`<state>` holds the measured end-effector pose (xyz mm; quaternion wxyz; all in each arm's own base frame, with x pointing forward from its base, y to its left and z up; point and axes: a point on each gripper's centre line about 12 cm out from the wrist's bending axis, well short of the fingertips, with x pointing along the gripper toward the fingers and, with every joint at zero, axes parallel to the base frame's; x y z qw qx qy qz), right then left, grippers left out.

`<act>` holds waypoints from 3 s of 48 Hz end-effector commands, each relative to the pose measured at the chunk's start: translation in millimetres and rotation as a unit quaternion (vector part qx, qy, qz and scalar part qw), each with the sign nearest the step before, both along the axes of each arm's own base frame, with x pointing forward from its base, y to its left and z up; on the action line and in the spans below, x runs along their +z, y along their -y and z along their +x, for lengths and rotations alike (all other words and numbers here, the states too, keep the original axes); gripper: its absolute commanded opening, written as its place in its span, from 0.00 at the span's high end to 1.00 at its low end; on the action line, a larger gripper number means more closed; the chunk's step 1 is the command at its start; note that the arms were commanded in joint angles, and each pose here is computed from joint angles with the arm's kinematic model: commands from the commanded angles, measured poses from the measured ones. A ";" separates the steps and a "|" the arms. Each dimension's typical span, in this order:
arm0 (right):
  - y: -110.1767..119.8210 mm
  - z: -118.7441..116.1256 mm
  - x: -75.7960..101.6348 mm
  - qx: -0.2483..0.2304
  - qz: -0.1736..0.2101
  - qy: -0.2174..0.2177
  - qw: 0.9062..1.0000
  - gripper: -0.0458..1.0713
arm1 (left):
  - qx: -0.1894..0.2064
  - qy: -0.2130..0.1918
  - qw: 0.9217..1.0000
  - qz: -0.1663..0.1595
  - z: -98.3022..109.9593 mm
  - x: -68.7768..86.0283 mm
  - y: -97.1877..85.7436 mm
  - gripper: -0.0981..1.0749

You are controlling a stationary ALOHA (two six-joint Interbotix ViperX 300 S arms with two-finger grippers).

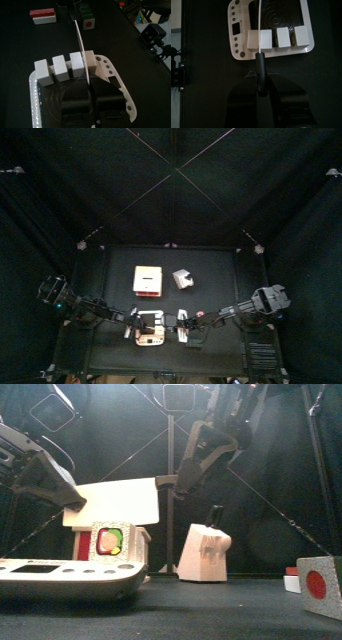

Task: Cut sushi roll

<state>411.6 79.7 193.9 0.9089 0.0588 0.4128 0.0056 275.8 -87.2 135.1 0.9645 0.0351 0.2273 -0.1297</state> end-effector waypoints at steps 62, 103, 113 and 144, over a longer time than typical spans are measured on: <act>1.9 9.8 -24.7 -0.005 0.003 -0.016 1.000 0.65 | 0.008 -0.026 1.000 -0.002 3.7 -14.9 3.8 0.72; -2.7 13.3 -26.1 -0.007 0.014 -0.015 1.000 0.65 | -0.005 -0.027 1.000 -0.003 3.2 -14.2 12.7 0.72; -5.0 15.1 -22.2 -0.005 0.014 -0.011 1.000 0.65 | -0.016 -0.023 1.000 -0.003 1.1 -11.9 18.3 0.72; 0.4 20.4 6.6 -0.007 0.008 0.015 1.000 0.65 | -0.014 0.013 1.000 -0.012 0.7 9.2 15.2 0.72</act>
